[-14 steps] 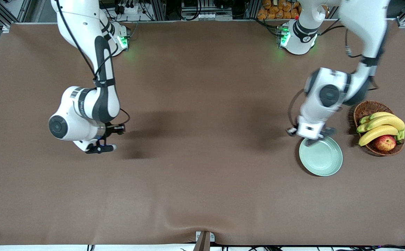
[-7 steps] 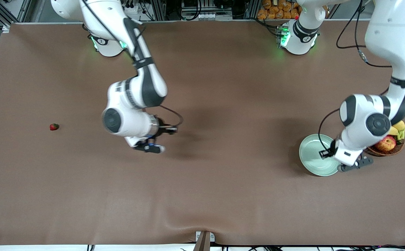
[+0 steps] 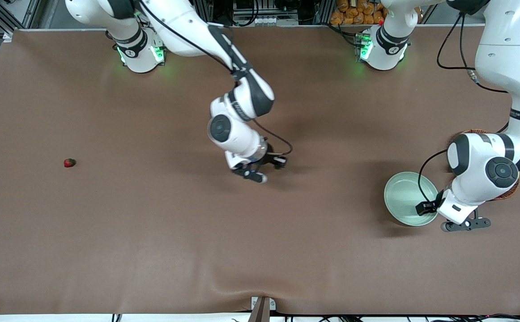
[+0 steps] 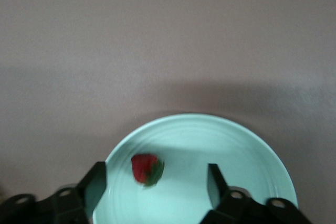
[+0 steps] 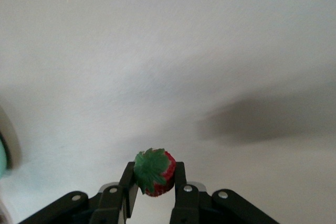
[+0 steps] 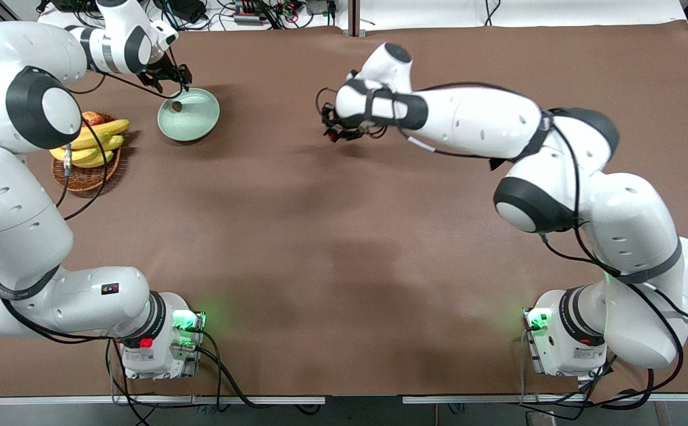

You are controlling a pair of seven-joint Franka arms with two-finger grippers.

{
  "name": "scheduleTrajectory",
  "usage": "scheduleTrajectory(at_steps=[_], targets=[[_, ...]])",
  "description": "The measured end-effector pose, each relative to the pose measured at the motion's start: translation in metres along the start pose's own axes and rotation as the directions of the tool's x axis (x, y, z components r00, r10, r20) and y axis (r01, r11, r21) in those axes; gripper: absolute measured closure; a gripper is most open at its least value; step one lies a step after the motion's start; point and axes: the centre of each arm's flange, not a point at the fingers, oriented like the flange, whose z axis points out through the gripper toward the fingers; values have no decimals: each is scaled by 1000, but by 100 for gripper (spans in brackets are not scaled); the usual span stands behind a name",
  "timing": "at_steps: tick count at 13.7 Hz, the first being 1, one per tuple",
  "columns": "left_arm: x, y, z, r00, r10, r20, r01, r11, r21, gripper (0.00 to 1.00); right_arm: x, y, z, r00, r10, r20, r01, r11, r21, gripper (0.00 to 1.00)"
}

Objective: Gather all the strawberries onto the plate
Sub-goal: 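Release the strawberry mid-table with the right gripper while the left gripper withdraws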

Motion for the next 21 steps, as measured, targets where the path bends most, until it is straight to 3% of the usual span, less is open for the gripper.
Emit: scheduleTrajectory(at_steps=[1,7,8,10,13,14,15,18,21], targets=[[-1,4,-13,1000,7,11,-7,1000,2,0,-10,-3,18,1000,11,-4,-11,1000,19,68],[-13,52,-88,997,54,53,-54,999,-8,0,-52,-9,72,1000,26,-15,-24,993,112,68],[-16,59,-91,997,43,62,-42,999,-15,0,-57,-12,73,1000,26,-10,-24,993,118,63],[-21,74,-90,996,6,91,-2,999,-41,0,-61,-20,69,1000,23,-9,-21,991,134,44],[-34,113,-94,987,-78,138,87,994,-62,0,-52,-33,53,998,-35,-49,42,989,139,10],[-39,128,-96,984,-102,146,113,992,-65,0,-44,-36,45,998,-45,-47,51,991,127,1],[-43,142,-97,980,-125,154,137,988,-67,0,-34,-39,35,999,-44,-30,47,993,109,0],[-64,195,-92,968,-167,188,183,981,-66,0,16,-43,-17,999,-50,-4,50,998,40,0],[-93,249,-70,943,-232,238,245,969,-29,0,72,-28,-67,998,-55,4,55,996,-72,0]])
